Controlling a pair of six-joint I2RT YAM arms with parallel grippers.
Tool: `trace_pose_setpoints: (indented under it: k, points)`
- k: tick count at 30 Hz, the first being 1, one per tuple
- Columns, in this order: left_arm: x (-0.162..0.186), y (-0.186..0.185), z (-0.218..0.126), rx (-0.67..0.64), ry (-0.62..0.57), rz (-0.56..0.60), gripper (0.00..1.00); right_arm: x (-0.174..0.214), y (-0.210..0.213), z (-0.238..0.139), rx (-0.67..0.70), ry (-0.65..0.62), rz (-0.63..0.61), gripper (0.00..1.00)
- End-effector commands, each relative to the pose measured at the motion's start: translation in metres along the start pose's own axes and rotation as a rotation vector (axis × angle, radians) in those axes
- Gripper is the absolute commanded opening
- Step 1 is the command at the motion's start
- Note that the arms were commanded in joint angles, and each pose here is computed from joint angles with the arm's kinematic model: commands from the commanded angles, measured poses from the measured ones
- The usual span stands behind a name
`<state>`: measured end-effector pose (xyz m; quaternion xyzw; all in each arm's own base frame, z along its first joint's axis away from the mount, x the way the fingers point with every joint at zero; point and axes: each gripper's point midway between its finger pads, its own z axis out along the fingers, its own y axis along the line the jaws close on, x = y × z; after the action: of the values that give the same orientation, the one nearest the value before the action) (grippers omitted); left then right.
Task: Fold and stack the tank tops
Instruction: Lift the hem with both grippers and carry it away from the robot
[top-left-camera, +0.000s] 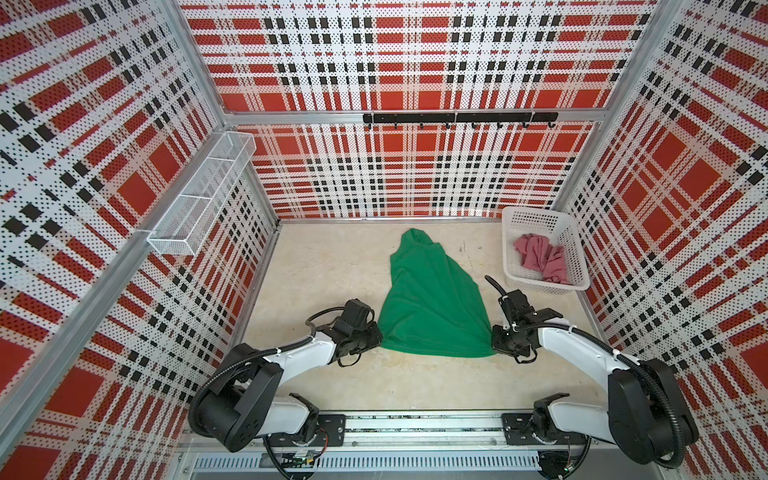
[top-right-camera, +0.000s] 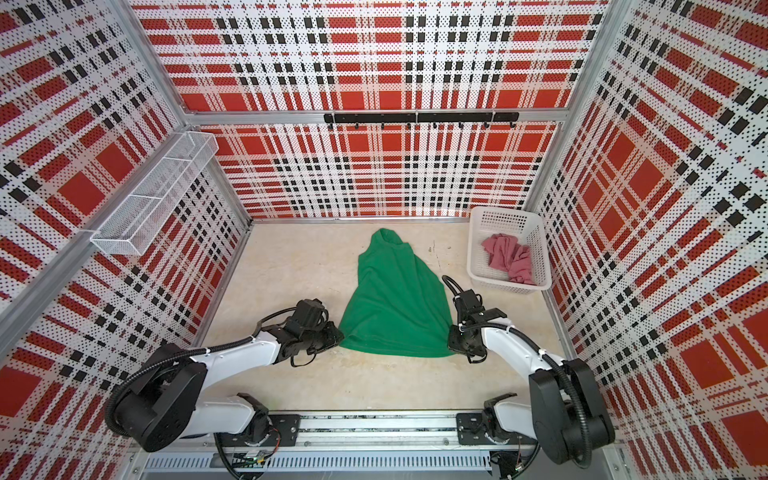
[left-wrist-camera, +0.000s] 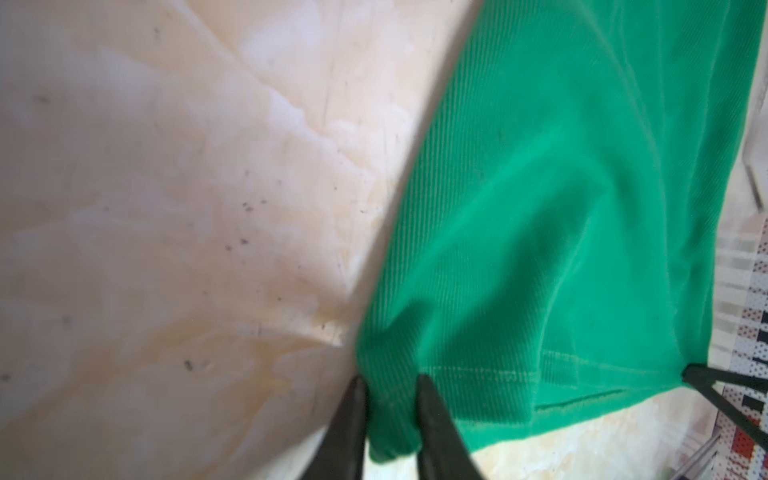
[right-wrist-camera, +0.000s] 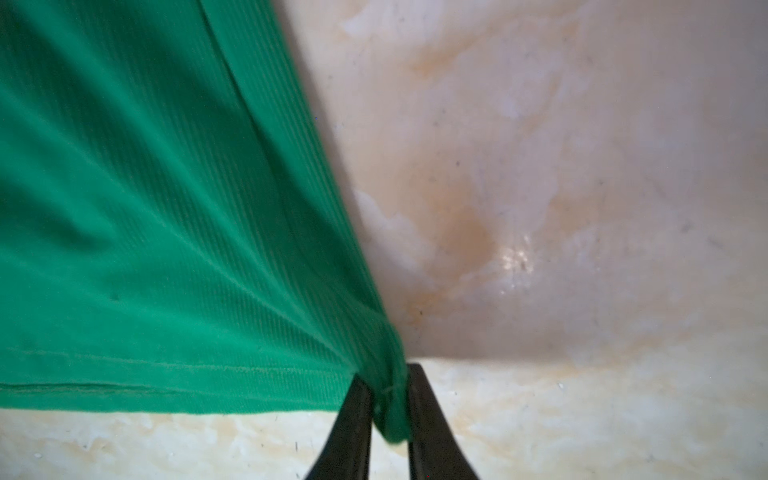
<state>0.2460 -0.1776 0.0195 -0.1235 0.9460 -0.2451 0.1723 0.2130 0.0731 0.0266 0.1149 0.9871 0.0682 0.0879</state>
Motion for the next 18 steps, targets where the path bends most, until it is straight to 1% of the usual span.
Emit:
trace_pose_setpoints:
  k: [1,3,4,6,9,12,13,14,16,18]
  points:
    - [0.007,0.017,0.001,-0.060,0.018,-0.009,0.09,-0.004,0.001,-0.006,-0.003,-0.029,-0.007,0.02]
    - [-0.003,0.014,-0.005,-0.053,-0.013,-0.013,0.02,-0.005,0.003,-0.007,-0.008,-0.034,-0.009,0.02]
    - [-0.012,0.011,-0.011,-0.047,-0.041,-0.012,0.00,-0.007,0.004,-0.009,-0.011,-0.039,-0.014,0.01]
    - [-0.034,0.001,-0.026,-0.040,-0.102,0.002,0.00,-0.016,0.011,-0.021,-0.029,-0.069,-0.022,0.01]
    - [-0.082,-0.024,-0.061,-0.025,-0.248,0.039,0.00,-0.042,0.027,-0.053,-0.079,-0.175,-0.038,0.00]
    - [-0.133,-0.055,-0.103,-0.031,-0.404,0.109,0.00,-0.074,0.046,-0.095,-0.127,-0.281,-0.052,0.00]
    - [-0.150,-0.070,-0.118,-0.019,-0.454,0.133,0.00,-0.087,0.055,-0.113,-0.145,-0.327,-0.092,0.00]
    - [-0.164,-0.083,-0.132,-0.003,-0.498,0.150,0.00,-0.097,0.062,-0.127,-0.162,-0.360,-0.103,0.00]
    - [-0.194,-0.114,-0.170,0.029,-0.608,0.197,0.00,-0.122,0.080,-0.164,-0.205,-0.451,-0.131,0.00]
    - [-0.219,-0.137,-0.207,0.032,-0.709,0.236,0.00,-0.143,0.092,-0.199,-0.231,-0.541,-0.156,0.00]
